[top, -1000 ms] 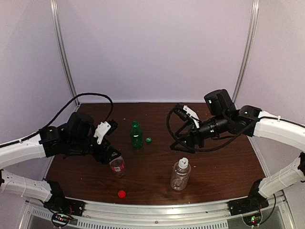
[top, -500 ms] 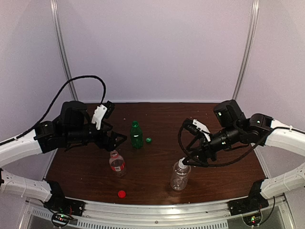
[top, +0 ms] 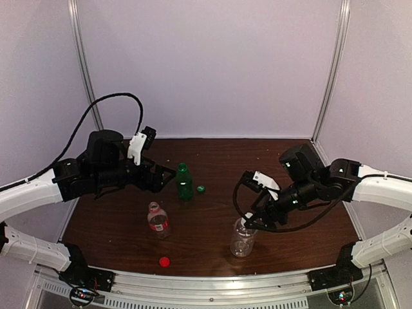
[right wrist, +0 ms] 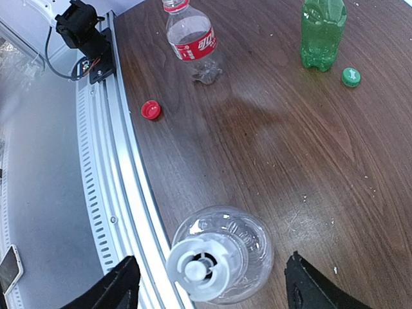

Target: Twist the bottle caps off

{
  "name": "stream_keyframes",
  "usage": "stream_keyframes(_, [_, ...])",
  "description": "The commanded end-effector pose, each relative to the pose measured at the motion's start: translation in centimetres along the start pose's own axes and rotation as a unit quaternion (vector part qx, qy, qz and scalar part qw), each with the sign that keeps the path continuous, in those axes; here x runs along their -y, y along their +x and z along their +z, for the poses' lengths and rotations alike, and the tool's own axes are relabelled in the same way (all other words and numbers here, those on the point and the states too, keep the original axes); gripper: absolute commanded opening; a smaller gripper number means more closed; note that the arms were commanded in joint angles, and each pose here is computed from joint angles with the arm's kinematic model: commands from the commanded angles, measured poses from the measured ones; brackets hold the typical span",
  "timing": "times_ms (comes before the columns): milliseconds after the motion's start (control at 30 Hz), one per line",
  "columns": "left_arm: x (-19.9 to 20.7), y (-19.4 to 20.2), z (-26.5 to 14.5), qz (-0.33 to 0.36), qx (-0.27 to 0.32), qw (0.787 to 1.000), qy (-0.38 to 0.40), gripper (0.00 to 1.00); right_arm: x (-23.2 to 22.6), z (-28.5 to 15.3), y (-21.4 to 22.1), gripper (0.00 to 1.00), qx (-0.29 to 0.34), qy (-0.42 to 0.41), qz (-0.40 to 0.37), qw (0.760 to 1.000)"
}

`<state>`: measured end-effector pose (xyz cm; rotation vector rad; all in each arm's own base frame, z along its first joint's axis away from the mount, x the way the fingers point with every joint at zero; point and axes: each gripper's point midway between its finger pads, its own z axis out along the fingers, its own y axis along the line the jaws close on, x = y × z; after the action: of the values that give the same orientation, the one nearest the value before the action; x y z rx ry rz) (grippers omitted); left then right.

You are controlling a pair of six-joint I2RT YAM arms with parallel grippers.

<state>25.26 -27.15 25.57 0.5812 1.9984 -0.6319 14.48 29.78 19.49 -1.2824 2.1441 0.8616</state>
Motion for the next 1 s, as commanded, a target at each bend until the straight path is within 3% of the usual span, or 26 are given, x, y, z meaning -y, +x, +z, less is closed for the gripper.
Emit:
stream_keyframes(0, [-0.9, -2.3, -0.2, -0.019, 0.039, 0.999, -0.025, 0.98, 0.6, 0.9, 0.2, 0.76, -0.01, 0.028, -0.009, 1.0])
stream_keyframes(600, [0.3, -2.7, 0.4, 0.006, 0.041, 0.999, 0.007, 0.98, 0.2, 1.5, -0.9, 0.32, 0.006, 0.026, -0.021, 0.999])
stream_keyframes(967, [5.1, -4.9, 0.2, 0.032, 0.071, 0.987, 0.138, 0.98, -0.1, -1.9, -6.6, 0.2, 0.066, 0.046, -0.055, 0.995])
